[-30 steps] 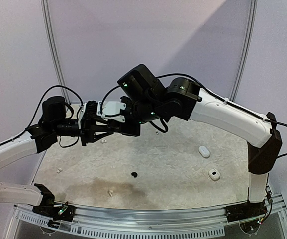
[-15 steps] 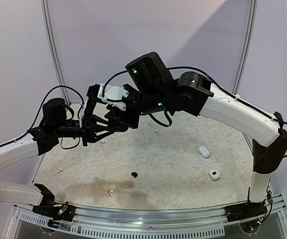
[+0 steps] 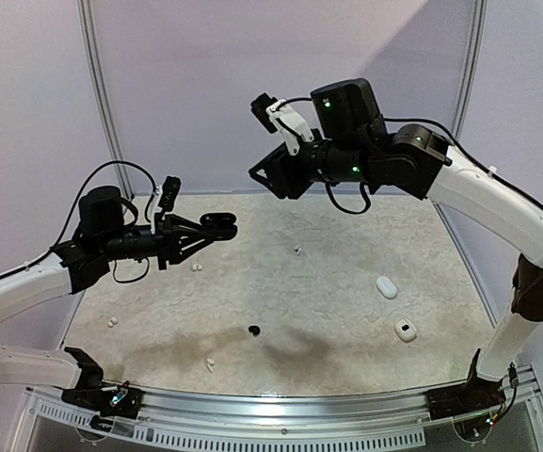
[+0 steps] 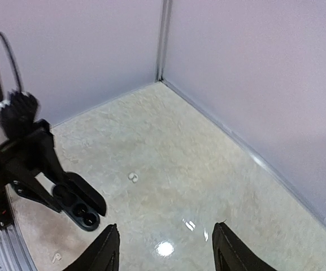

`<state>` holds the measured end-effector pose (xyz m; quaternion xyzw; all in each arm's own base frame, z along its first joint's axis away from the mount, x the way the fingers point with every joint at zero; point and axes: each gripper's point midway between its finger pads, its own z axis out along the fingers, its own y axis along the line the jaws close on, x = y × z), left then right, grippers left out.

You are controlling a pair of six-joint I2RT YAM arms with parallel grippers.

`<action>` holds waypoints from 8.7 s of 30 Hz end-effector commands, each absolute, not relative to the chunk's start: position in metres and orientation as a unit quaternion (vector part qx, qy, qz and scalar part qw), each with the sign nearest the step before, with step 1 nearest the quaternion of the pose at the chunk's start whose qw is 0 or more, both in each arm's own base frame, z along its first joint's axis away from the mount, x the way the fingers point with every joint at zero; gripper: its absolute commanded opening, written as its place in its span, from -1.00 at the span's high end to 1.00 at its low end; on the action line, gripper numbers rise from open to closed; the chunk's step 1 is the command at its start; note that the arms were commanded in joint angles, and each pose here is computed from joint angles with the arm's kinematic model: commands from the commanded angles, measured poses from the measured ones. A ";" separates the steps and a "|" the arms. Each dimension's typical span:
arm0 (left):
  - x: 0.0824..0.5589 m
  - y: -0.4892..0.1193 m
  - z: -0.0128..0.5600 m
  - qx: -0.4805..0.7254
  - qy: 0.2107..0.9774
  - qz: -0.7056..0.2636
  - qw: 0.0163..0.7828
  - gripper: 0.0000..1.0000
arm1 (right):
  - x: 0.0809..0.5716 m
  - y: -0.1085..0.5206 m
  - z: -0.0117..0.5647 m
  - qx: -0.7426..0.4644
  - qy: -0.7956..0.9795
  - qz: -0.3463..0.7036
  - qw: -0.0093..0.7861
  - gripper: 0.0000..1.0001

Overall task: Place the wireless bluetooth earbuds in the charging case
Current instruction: Rotate the right earbud at the center of the board, then pick up the right earbud from the center of the board.

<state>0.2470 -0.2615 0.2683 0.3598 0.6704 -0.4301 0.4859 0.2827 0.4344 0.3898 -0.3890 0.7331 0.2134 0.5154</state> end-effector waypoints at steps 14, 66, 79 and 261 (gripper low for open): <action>0.228 -0.198 0.253 0.277 0.709 -0.376 0.529 1.00 | 0.258 0.448 0.122 -0.268 0.931 0.168 0.181 0.26; 0.101 -0.217 0.242 0.612 0.485 -0.406 0.475 1.00 | 0.189 0.464 0.069 -0.800 0.541 0.146 0.216 -0.62; 0.087 -0.219 0.230 0.663 0.416 -0.414 0.465 1.00 | 0.184 0.465 0.054 -0.848 0.481 0.140 0.175 -0.62; 0.131 -0.223 0.205 0.666 0.493 -0.344 0.442 1.00 | 0.281 0.318 0.034 -0.727 0.662 0.032 0.178 0.75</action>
